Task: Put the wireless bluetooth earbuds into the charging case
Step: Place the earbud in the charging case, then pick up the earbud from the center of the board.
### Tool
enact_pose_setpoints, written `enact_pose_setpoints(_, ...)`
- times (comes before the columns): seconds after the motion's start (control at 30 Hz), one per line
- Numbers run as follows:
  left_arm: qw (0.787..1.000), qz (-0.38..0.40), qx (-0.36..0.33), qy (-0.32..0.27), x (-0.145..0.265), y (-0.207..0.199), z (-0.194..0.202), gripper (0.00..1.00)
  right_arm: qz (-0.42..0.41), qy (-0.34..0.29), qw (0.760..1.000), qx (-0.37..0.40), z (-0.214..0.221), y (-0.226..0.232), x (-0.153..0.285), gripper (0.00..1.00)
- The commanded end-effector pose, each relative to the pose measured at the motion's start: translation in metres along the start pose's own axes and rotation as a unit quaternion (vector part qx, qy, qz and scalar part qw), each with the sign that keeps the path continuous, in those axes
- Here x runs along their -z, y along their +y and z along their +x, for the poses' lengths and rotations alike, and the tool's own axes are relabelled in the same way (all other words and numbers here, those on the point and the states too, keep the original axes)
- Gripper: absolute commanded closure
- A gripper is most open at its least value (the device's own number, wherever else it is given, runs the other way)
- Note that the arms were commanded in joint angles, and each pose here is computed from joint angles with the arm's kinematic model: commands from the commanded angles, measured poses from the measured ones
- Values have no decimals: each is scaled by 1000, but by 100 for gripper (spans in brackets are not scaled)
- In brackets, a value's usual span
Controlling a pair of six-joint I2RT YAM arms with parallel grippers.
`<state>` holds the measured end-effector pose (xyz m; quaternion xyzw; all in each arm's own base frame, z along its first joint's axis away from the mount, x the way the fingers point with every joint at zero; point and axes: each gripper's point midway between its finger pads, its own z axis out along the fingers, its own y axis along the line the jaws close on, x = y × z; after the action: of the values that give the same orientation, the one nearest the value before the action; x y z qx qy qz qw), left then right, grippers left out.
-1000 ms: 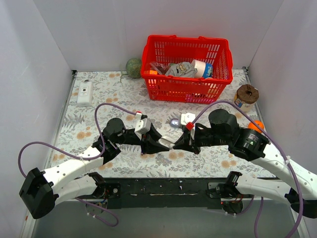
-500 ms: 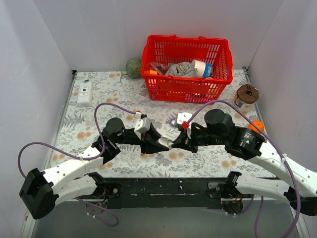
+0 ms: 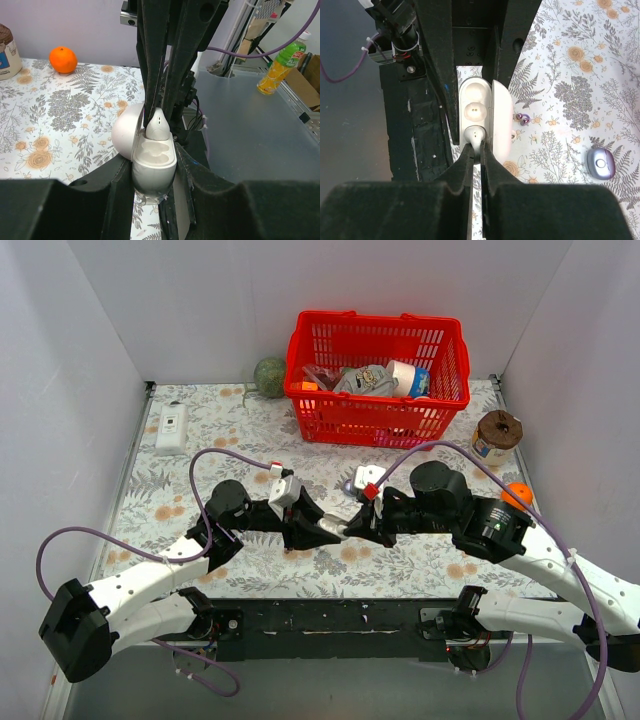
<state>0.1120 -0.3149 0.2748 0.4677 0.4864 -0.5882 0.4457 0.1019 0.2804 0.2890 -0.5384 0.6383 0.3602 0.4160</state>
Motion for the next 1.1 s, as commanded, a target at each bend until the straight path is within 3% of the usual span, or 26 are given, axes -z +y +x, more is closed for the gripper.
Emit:
enact_pose_setpoints(0.0,999,13,-32,-33,1,-10,-21,100,31,-9,999,-3,-6,-11,-1,88)
enact_pose_setpoints(0.17,999,0,-35,-37,2,-6,-20,100,43,-10,999,-9,-7,-13,3,69)
enact_pose_setpoints(0.27,999,-4,-35,-40,2,-6,-20,100,50,-11,999,-11,-8,-14,6,63)
enact_pose_setpoints(0.53,998,-25,-34,-39,4,1,-16,100,70,-26,997,-13,-18,-19,14,57)
enact_pose_setpoints(0.7,992,-111,-58,-29,21,18,-10,100,211,-96,972,-36,-25,-54,58,57)
enact_pose_setpoints(0.9,983,-169,-60,-49,48,12,-9,100,200,1,974,-107,68,-55,3,57)
enact_pose_setpoints(0.97,981,-178,-61,-53,55,7,-12,100,184,6,974,-134,84,-53,-22,58)
enact_pose_setpoints(1.07,980,-183,-59,-58,62,0,-15,100,165,32,972,-166,115,-50,-54,65)
